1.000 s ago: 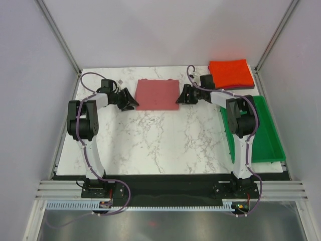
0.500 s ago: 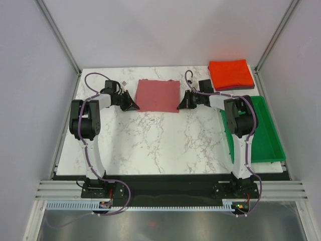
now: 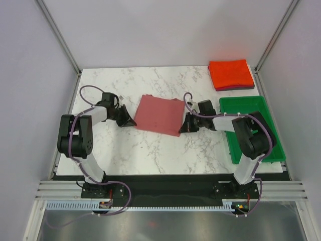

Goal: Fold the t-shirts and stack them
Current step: Neatly place the folded tshirt to the corner

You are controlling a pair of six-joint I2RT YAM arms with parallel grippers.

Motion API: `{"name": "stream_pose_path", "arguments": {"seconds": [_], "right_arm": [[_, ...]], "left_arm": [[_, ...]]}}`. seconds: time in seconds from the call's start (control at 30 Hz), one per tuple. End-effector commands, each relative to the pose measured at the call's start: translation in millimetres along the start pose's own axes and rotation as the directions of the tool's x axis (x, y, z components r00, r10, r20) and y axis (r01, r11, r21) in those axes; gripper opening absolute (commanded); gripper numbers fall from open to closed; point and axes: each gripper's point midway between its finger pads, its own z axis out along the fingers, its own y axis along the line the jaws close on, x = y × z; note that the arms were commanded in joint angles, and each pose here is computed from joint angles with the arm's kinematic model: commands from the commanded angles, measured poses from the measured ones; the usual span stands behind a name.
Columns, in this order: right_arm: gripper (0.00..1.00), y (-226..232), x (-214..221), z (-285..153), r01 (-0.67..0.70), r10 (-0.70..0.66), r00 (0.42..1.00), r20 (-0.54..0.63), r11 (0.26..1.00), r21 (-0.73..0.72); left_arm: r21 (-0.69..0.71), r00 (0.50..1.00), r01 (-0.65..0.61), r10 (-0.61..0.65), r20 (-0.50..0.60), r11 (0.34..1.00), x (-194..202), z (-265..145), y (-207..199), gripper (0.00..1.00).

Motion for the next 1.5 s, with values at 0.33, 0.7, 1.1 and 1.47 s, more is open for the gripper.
{"name": "stream_pose_path", "arguments": {"seconds": [0.33,0.7,1.1,1.47], "right_arm": [[0.5,4,22,-48,0.018,-0.026,0.999,0.046,0.988,0.151],[0.73,-15,-86,-52,0.089,-0.113,0.987,0.113,0.976,0.201],[0.77,-35,-145,-1,0.176,-0.18,0.983,0.039,0.98,0.091],[0.75,-59,-113,16,0.238,-0.231,0.968,-0.097,0.969,0.068]], "left_arm": [[-0.162,0.997,0.005,0.008,0.082,0.987,15,-56,11,0.34],[0.029,0.99,-0.143,0.143,0.009,0.989,42,-42,-68,0.39],[-0.089,0.997,-0.064,0.059,-0.05,0.994,56,-11,-26,0.39],[-0.137,0.998,-0.05,0.043,-0.052,0.989,58,-7,-13,0.4]]}}
